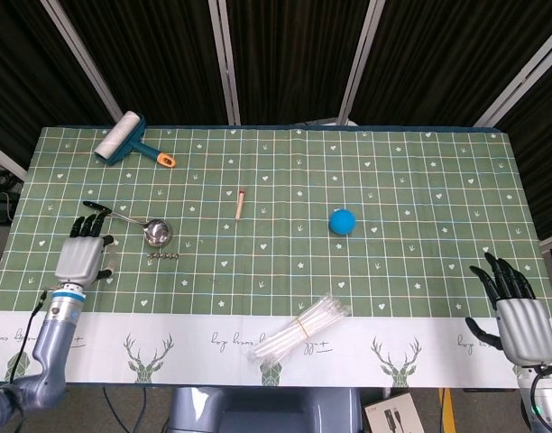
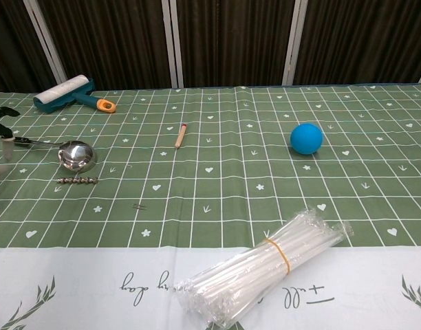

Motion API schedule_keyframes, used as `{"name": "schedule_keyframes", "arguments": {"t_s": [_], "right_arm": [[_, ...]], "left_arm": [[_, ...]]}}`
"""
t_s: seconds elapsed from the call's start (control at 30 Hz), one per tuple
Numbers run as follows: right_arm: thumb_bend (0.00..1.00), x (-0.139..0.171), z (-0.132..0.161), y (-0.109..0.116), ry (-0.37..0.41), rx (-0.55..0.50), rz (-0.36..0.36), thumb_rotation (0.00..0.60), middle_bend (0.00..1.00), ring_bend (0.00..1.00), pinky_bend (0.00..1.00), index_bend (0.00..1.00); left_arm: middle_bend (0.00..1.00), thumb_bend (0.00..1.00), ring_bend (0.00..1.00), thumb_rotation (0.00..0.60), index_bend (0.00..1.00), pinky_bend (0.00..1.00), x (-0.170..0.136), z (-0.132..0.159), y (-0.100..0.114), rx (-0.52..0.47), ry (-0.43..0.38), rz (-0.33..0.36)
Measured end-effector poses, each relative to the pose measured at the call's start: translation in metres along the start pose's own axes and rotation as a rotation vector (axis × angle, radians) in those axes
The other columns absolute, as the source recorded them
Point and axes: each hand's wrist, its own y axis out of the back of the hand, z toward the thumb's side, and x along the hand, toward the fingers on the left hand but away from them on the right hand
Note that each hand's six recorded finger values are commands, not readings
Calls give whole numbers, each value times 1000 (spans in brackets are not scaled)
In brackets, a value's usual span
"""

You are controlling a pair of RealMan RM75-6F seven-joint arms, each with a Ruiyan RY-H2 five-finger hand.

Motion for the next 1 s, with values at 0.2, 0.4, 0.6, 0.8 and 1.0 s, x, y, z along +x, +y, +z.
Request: {"name": "schedule_keyframes", "arguments": {"t_s": [0.2,0.4,0.6,0.8,1.0], "right_arm": [[115,0,-1,2,-3,-12,-5,600,0,0,130,126],[114,0,-1,3,-5,-26,-9,600,0,0,131,126],[115,0,-2,5,-5,-36,-15,600,0,0,131,126],[114,-1,-4,6,-8,-47,-22,600,0,0,131,126],[114,1,-4,9,-5,-52,-32,600,0,0,130,126]], "left_arm": [[0,316,0,600,517,0,11,19,-13,28,-11,-30],[0,315,0,600,503,0,24,34,-23,49,-9,-40],[0,316,0,600,514,0,37,53,-29,63,-16,-43],[0,315,0,600,523,0,41,68,-32,88,-39,-38],[0,316,0,600,522,0,42,71,-34,116,-48,-37]]}}
